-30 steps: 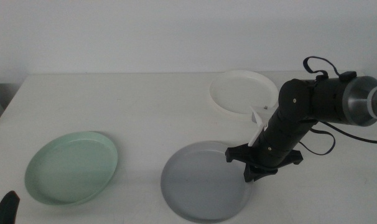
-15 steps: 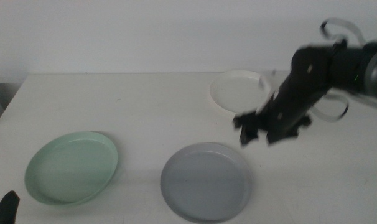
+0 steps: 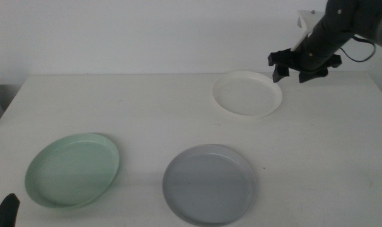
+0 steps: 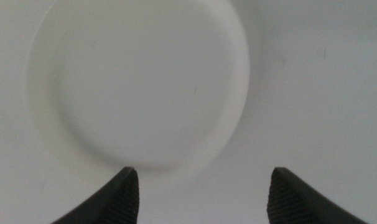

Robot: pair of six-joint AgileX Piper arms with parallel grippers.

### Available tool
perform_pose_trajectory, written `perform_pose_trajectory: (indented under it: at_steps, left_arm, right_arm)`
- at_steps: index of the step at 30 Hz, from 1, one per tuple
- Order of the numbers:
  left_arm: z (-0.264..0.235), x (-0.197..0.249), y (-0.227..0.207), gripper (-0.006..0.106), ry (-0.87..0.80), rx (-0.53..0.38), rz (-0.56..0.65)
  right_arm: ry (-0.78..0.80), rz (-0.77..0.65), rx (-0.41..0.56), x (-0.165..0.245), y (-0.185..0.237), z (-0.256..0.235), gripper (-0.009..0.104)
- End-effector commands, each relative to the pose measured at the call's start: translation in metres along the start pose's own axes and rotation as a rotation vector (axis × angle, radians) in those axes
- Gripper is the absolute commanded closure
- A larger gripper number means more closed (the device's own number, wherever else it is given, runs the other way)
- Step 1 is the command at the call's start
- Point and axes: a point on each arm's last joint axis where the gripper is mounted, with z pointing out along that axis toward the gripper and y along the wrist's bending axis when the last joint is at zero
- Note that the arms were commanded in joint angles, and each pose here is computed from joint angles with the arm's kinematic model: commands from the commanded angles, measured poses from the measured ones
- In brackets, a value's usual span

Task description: Stack the three bowls on top of each other.

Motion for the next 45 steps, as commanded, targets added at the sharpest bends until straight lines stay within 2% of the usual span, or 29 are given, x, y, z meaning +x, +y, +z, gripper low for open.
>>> perform_pose_trajectory:
  at_steps: [1, 9, 17, 19, 22, 25, 26, 31, 38, 45]
  left_arm:
    - [-0.002, -0.009, 0.000, 0.010, -0.089, 0.005, -0.010]
    - [-0.002, -0.009, 0.000, 0.010, -0.089, 0.005, -0.010]
    - [-0.002, -0.009, 0.000, 0.010, -0.089, 0.005, -0.010]
    - [-0.002, -0.009, 0.000, 0.010, -0.089, 0.005, -0.010]
    - [-0.002, -0.009, 0.000, 0.010, -0.089, 0.005, -0.010]
    - [-0.002, -0.009, 0.000, 0.010, -0.089, 0.005, -0.010]
    - [-0.002, -0.009, 0.000, 0.010, -0.089, 0.005, -0.010]
    - [-0.002, -0.009, 0.000, 0.010, -0.089, 0.005, -0.010]
    - [-0.002, -0.009, 0.000, 0.010, -0.089, 0.005, -0.010]
    - [-0.002, -0.009, 0.000, 0.010, -0.089, 0.005, -0.010]
  right_arm:
    - [-0.120, -0.029, 0.002, -0.026, -0.004, -0.023, 0.042]
    - [-0.101, -0.012, 0.016, -0.047, -0.018, 0.034, 0.042]
    - [-0.113, 0.001, 0.015, -0.049, -0.026, 0.079, 0.047]
    - [-0.120, 0.005, 0.012, -0.048, -0.027, 0.086, 0.051]
    - [-0.134, 0.005, 0.011, -0.048, -0.027, 0.089, 0.065]
    - [-0.151, 0.004, 0.009, -0.050, -0.027, 0.088, 0.092]
    - [-0.149, 0.006, 0.009, -0.050, -0.027, 0.088, 0.096]
    - [-0.102, -0.001, -0.015, -0.048, -0.019, 0.073, 0.096]
    - [-0.171, -0.080, -0.068, -0.045, 0.020, 0.002, 0.096]
    - [-0.237, -0.045, -0.147, 0.030, 0.039, -0.050, 0.096]
